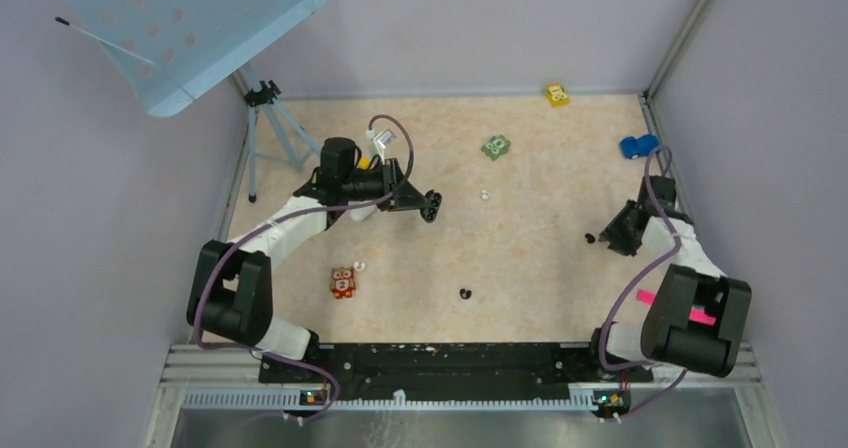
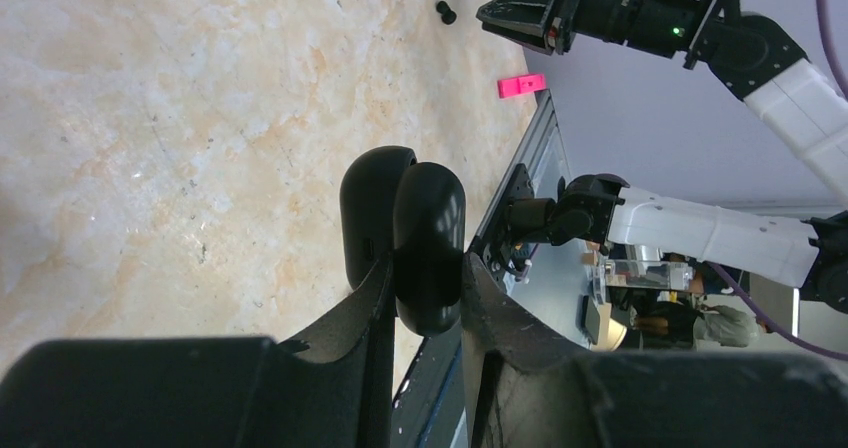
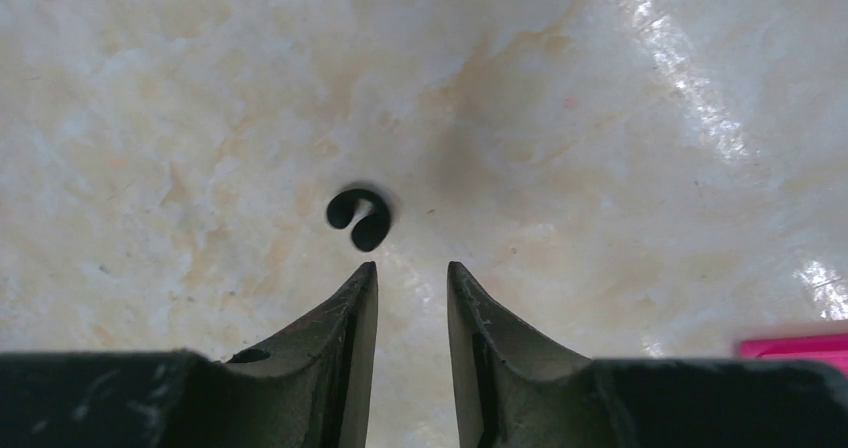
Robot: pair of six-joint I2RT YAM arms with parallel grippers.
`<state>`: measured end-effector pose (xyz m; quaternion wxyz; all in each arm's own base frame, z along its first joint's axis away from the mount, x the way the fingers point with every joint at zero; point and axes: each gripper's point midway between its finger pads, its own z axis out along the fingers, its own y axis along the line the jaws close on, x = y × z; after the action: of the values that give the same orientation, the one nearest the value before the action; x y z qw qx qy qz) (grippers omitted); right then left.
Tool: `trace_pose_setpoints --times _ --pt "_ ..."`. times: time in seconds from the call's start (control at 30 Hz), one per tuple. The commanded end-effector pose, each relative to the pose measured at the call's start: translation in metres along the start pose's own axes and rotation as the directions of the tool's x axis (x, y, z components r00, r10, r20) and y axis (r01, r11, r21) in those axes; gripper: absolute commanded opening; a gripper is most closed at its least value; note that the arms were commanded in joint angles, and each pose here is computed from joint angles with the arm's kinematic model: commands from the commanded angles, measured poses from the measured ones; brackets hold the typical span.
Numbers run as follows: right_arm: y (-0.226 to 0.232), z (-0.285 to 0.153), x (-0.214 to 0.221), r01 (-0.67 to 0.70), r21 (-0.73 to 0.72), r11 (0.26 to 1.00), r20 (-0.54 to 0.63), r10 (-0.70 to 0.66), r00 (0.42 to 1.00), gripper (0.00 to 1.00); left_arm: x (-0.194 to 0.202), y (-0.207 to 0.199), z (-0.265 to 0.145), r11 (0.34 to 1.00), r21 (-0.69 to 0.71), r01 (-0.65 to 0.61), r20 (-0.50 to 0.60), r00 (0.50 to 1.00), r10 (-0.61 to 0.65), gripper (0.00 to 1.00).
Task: Insert the wireless bluetooth earbuds into the charging case
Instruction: Pick up the right earbud from the center of the board.
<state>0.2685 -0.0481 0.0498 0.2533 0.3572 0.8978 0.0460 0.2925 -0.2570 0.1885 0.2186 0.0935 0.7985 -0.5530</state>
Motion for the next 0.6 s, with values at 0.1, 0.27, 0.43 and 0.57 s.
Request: trace_pose_setpoints --times 0.1,0.27,0.43,0.57 --pt "0.014 0.020 -0.029 0.025 -0.050 0.998 0.022 -0.024 0.999 0.27 -0.006 -0.024 -0.008 0.995 0.050 -0.081 0.020 0.997 0.080 0.00" --pt "0.018 0.028 -0.031 0.013 -0.062 0.998 0.012 -0.012 1.000 0.25 -0.004 -0.033 -0.010 0.993 0.096 -0.071 0.014 0.997 0.070 0.00" --pt "0.017 0.032 -0.020 0.017 -0.074 0.997 -0.023 -0.019 1.000 0.20 -0.006 -0.034 -0.011 0.993 0.081 -0.086 0.020 0.996 0.085 0.00" --pt "0.018 0.028 -0.008 0.017 -0.105 0.994 -0.038 -0.021 0.999 0.18 -0.005 -0.032 -0.011 0.994 0.077 -0.080 0.017 0.997 0.079 0.00"
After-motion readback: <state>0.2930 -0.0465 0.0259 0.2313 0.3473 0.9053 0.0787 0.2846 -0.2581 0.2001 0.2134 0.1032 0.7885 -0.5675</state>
